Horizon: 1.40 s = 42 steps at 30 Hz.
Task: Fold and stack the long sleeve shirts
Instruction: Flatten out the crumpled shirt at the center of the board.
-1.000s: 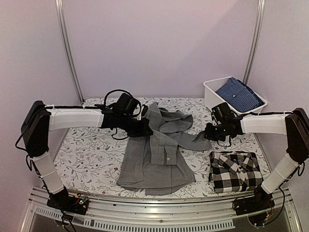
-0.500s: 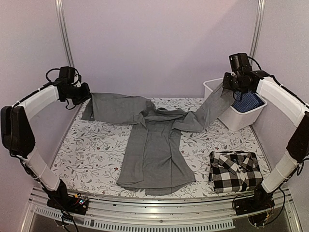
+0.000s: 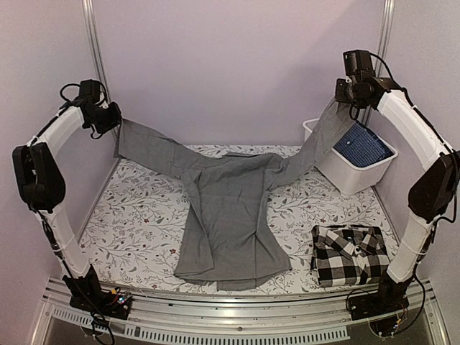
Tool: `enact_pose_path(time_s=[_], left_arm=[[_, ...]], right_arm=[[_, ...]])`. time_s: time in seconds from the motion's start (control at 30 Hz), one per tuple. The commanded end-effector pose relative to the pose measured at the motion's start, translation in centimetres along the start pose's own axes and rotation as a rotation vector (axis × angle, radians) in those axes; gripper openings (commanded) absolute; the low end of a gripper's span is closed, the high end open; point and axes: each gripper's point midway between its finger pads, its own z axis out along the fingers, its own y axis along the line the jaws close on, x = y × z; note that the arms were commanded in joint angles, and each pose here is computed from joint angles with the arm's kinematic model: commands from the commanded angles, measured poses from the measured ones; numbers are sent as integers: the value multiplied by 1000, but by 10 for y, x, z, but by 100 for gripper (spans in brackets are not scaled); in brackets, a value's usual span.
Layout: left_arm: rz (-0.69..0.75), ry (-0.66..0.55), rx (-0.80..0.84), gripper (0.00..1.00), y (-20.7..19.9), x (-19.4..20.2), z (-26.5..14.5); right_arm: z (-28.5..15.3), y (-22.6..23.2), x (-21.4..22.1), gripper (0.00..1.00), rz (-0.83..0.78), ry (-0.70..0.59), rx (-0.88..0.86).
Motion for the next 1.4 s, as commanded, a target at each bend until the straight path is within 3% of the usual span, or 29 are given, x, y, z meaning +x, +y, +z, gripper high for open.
enact_pose_path(time_s=[0.0, 0.2, 0.53, 0.83, 1.03, 1.2, 1.37], left_arm=[[-23, -7, -76, 0, 35, -15, -4], [-21, 19, -93, 0, 50, -18, 2], [-16, 96, -67, 0, 52, 2, 23], [71, 199, 39, 0, -1, 46, 39], [103, 319, 129, 0, -42, 116, 50], [153, 394, 289, 0, -107, 174, 55], [196, 409, 366, 0, -144, 207, 83]], right_arm=[[13, -5, -17, 0, -40, -21, 43], [17, -6, -33, 0, -47, -56, 53], [33, 11, -20, 0, -72, -15, -7], [24, 96, 100, 3, -198, 202, -199], [8, 137, 191, 9, -233, 353, -300], [1, 176, 239, 9, -189, 441, -452], [14, 212, 290, 7, -161, 540, -553]])
